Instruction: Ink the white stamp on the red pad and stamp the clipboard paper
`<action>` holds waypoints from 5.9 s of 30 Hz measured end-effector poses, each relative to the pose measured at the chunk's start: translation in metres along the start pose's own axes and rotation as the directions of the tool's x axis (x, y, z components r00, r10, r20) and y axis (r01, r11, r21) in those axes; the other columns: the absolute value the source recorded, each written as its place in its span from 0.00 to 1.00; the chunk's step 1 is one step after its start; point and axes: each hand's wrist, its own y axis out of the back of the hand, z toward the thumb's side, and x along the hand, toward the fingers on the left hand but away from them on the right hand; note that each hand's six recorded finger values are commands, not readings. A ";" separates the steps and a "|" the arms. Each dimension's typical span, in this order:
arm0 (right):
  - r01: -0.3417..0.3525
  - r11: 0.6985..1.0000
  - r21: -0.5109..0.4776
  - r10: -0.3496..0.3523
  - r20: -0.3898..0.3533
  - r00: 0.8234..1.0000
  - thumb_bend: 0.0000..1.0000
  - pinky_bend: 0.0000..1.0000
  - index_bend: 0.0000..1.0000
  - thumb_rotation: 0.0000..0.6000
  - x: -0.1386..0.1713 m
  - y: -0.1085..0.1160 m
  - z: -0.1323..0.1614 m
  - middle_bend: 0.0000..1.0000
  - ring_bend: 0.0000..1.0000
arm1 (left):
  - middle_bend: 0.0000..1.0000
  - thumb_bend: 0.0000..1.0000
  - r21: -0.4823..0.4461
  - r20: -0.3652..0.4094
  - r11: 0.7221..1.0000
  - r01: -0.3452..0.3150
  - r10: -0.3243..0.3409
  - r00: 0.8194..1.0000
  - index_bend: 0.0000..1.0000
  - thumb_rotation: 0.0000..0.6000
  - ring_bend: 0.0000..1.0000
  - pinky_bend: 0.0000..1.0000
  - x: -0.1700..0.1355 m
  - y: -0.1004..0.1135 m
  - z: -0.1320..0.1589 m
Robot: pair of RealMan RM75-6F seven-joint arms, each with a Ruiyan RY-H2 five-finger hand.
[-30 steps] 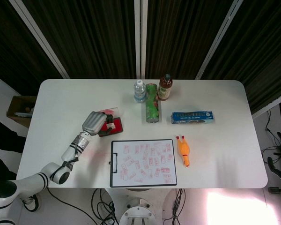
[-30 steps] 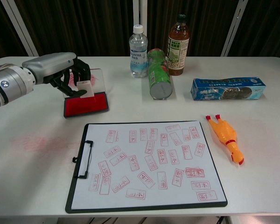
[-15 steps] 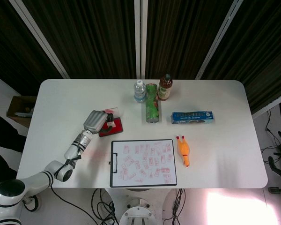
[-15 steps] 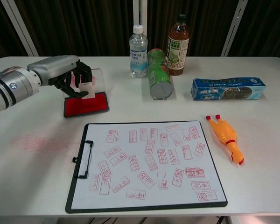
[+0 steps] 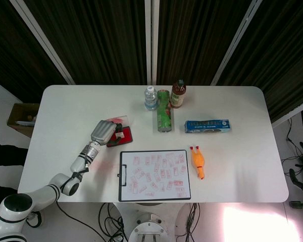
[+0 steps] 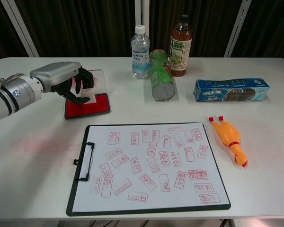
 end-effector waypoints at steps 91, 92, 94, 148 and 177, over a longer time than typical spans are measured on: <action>-0.035 0.999 -0.017 0.035 -0.027 0.999 0.32 0.00 0.00 1.00 -0.004 -0.012 -0.003 0.00 0.00 | 0.65 0.47 -0.060 0.267 0.996 0.060 -0.042 0.963 0.63 1.00 0.52 0.64 -0.054 -0.052 0.142; -0.036 0.999 -0.017 0.036 -0.027 0.999 0.32 0.00 0.00 1.00 -0.004 -0.012 -0.003 0.00 0.00 | 0.65 0.47 -0.055 0.266 0.997 0.059 -0.043 0.963 0.63 1.00 0.52 0.64 -0.054 -0.052 0.142; -0.037 0.999 -0.017 0.036 -0.029 0.999 0.32 0.00 0.00 1.00 -0.004 -0.012 -0.002 0.00 0.00 | 0.65 0.47 -0.049 0.265 0.997 0.063 -0.047 0.963 0.63 1.00 0.52 0.64 -0.055 -0.054 0.141; -0.043 0.999 -0.017 0.042 -0.045 0.998 0.32 0.00 0.00 1.00 -0.002 -0.013 0.002 0.00 0.00 | 0.66 0.46 -0.100 0.054 0.985 -0.141 0.147 0.988 0.64 1.00 0.53 0.64 -0.109 0.041 0.029; -0.042 0.999 0.004 0.042 -0.062 0.997 0.32 0.00 0.00 1.00 0.001 -0.011 0.017 0.00 0.00 | 0.54 0.45 -0.110 -0.127 0.992 -0.068 0.053 0.990 0.53 1.00 0.44 0.64 -0.167 -0.037 -0.066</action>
